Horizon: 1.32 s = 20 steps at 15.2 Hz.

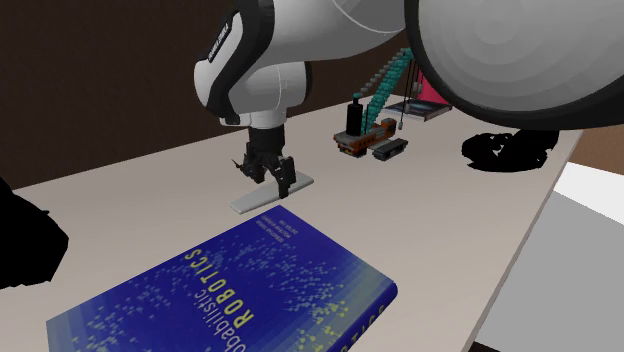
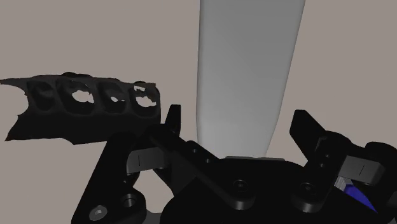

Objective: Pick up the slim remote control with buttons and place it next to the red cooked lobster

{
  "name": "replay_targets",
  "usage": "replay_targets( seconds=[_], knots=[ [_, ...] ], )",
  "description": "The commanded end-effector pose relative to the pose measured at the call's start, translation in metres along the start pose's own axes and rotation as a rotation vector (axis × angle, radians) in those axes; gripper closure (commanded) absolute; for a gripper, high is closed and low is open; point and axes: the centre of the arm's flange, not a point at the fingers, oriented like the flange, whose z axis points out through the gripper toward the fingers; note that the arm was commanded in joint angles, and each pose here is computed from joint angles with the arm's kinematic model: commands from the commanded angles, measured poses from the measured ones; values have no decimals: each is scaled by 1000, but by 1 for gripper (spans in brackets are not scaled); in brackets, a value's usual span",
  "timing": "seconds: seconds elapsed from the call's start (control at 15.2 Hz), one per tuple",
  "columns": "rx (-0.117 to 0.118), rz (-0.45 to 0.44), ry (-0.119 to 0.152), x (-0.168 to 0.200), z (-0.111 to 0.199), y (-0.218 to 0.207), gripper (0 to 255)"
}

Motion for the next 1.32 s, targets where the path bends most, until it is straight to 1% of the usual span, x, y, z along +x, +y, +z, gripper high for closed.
replay_targets(
  seconds=[0.0,0.46,0.53,1.12,1.25],
  knots=[
    [0,0,0,-1,7,-1,0],
    [0,0,0,-1,7,-1,0],
    [0,0,0,-1,7,-1,255],
    [0,0,0,-1,7,-1,255],
    [0,0,0,-1,-4,-1,255]
  ],
)
